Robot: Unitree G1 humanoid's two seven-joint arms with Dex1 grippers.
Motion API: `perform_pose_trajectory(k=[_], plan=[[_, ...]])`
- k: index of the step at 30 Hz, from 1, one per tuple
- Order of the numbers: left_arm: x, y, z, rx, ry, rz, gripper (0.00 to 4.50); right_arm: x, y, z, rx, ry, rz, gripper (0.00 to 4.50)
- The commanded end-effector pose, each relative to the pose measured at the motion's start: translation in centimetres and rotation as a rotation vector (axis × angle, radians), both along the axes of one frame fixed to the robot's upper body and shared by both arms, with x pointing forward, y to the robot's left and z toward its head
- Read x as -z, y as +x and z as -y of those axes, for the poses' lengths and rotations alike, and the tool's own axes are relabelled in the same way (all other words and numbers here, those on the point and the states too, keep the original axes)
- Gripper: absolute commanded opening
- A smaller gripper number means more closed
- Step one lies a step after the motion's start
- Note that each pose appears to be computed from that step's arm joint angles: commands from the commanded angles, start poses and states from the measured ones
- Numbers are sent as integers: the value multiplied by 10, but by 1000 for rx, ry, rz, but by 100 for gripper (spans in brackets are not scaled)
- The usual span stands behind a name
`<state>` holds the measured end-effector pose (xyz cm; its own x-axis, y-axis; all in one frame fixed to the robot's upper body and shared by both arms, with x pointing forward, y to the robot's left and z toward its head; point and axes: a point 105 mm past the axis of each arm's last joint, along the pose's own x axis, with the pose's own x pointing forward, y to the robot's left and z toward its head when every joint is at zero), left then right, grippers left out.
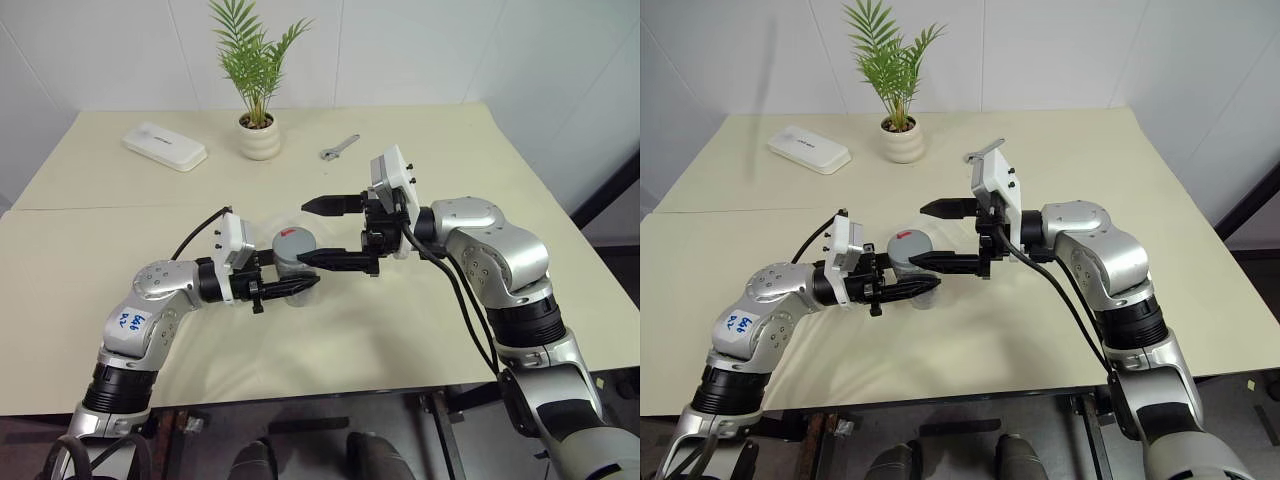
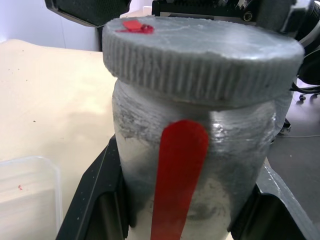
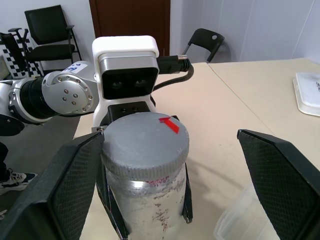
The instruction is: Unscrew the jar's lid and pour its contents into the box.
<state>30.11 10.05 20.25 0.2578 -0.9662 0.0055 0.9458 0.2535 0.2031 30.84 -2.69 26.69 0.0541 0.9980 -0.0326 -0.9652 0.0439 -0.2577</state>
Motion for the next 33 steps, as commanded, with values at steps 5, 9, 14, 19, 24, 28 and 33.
perform_pose_trajectory(k=[5, 9, 14, 19, 24, 28, 33], plan=[[-12, -5, -3, 7, -10, 52, 192, -12, 6, 8, 35, 19, 53, 448], [-12, -5, -3, 6, -9, 54, 192, -11, 15, 15, 69, 16, 54, 448], [-12, -5, -4, 5, -7, 55, 192, -15, 24, 22, 96, 40, 40, 448], [-12, -5, -4, 4, -4, 55, 192, -27, 15, 23, 24, 99, 11, 448], [-12, -5, -4, 4, -4, 55, 192, -30, -8, 15, -107, 109, -22, 448], [-12, -6, -4, 4, -6, 54, 192, -31, -21, 7, -156, 107, -35, 448], [-11, -6, -2, 6, -10, 52, 192, -18, -21, -14, -129, 23, -15, 448]])
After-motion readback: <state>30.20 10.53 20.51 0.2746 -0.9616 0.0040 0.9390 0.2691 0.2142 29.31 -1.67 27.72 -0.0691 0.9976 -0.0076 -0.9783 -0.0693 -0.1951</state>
